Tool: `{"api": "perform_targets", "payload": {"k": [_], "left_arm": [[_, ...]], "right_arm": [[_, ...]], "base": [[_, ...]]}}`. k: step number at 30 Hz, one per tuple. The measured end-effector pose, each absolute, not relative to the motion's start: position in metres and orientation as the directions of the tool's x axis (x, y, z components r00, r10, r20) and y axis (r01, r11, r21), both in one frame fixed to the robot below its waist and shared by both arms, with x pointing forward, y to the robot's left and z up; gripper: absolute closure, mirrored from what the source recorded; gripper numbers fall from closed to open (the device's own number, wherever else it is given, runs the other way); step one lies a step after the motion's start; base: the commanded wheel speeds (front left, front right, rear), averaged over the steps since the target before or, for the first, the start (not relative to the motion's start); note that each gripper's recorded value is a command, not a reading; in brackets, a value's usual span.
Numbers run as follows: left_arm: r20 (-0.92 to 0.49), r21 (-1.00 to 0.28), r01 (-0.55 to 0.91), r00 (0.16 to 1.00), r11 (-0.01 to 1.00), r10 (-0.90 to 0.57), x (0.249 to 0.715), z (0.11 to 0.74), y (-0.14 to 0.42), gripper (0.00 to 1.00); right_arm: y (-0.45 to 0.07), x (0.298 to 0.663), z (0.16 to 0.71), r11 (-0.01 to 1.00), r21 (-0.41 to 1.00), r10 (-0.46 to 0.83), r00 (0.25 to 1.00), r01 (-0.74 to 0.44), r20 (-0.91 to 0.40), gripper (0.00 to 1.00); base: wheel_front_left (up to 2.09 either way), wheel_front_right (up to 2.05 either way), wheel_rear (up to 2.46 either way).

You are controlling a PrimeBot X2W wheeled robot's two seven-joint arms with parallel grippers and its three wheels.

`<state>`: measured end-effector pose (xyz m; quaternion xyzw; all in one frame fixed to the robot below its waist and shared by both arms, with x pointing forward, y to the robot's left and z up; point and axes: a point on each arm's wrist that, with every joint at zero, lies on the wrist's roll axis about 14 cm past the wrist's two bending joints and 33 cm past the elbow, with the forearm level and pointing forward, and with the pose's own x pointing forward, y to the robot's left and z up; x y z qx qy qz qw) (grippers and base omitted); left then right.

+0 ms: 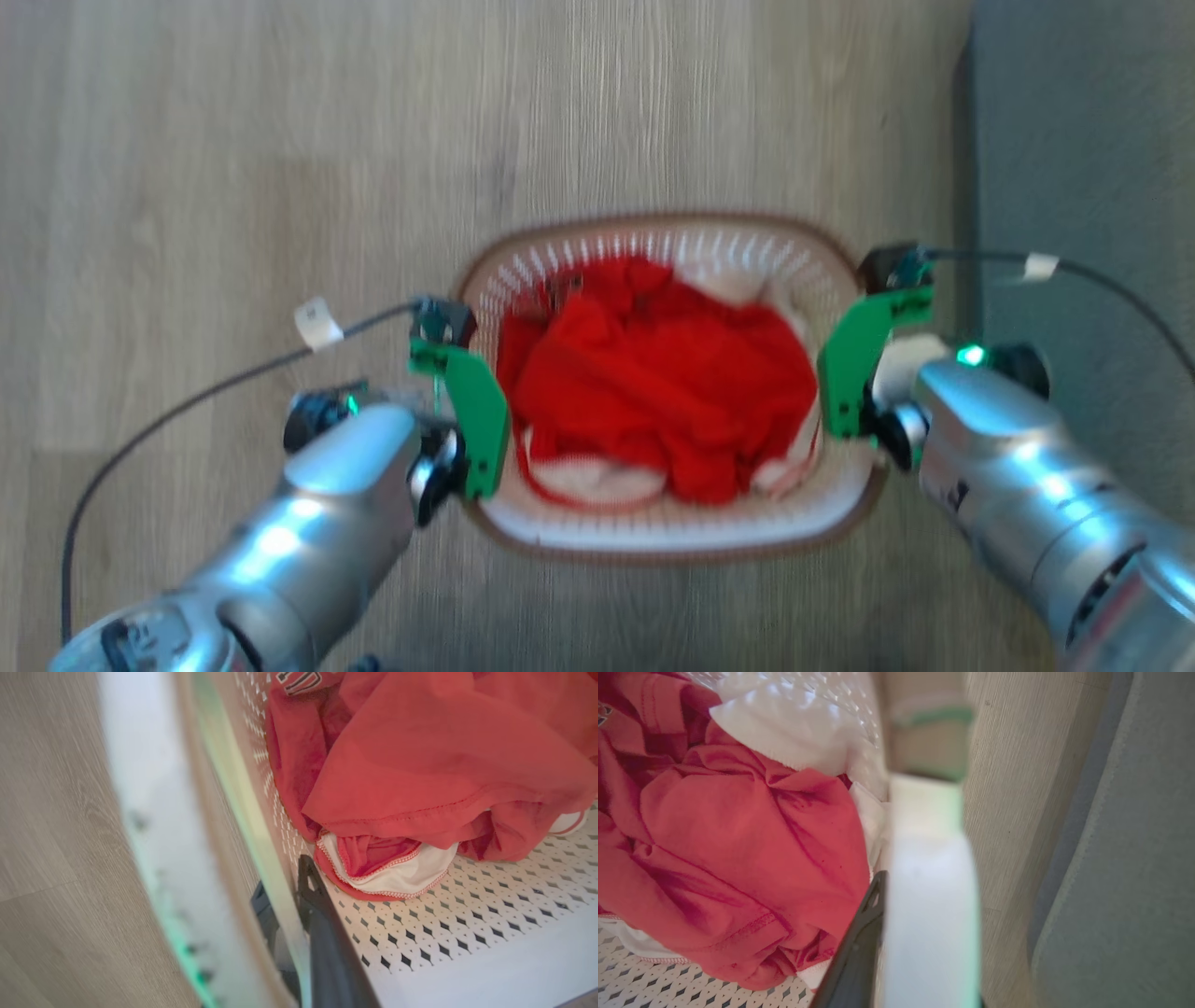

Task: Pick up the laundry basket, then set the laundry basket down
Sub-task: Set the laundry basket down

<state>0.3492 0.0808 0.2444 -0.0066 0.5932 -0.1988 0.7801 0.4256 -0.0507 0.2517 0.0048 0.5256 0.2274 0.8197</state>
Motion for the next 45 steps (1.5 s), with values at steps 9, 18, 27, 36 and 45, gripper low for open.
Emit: {"api": "perform_targets", "payload": {"k": [9,18,27,36,45], "left_arm": [[-0.928,-0.223,0.328,0.218,0.918,-0.303,0.381,0.191,0.077,1.00],[-0.931,-0.216,0.340,0.211,0.915,-0.298,0.388,0.140,0.075,1.00],[-0.934,-0.228,0.352,0.184,0.908,-0.307,0.381,0.120,0.068,1.00],[-0.933,-0.235,0.352,0.179,0.906,-0.312,0.380,0.116,0.067,1.00],[-0.934,-0.231,0.339,0.184,0.912,-0.306,0.380,0.114,0.069,1.00]], "right_arm": [[-0.054,0.449,0.187,0.908,0.285,0.384,0.339,-0.306,-0.859,1.00],[-0.057,0.447,0.129,0.918,0.318,0.380,0.295,-0.239,-0.877,1.00],[-0.065,0.432,0.105,0.926,0.320,0.365,0.252,-0.200,-0.896,1.00],[-0.067,0.434,0.101,0.925,0.313,0.362,0.254,-0.215,-0.897,1.00],[-0.066,0.435,0.097,0.922,0.314,0.367,0.256,-0.224,-0.894,1.00]], "base": [[0.00,0.00,0.00],[0.00,0.00,0.00],[0.00,0.00,0.00],[0.00,0.00,0.00],[0.00,0.00,0.00]]}}
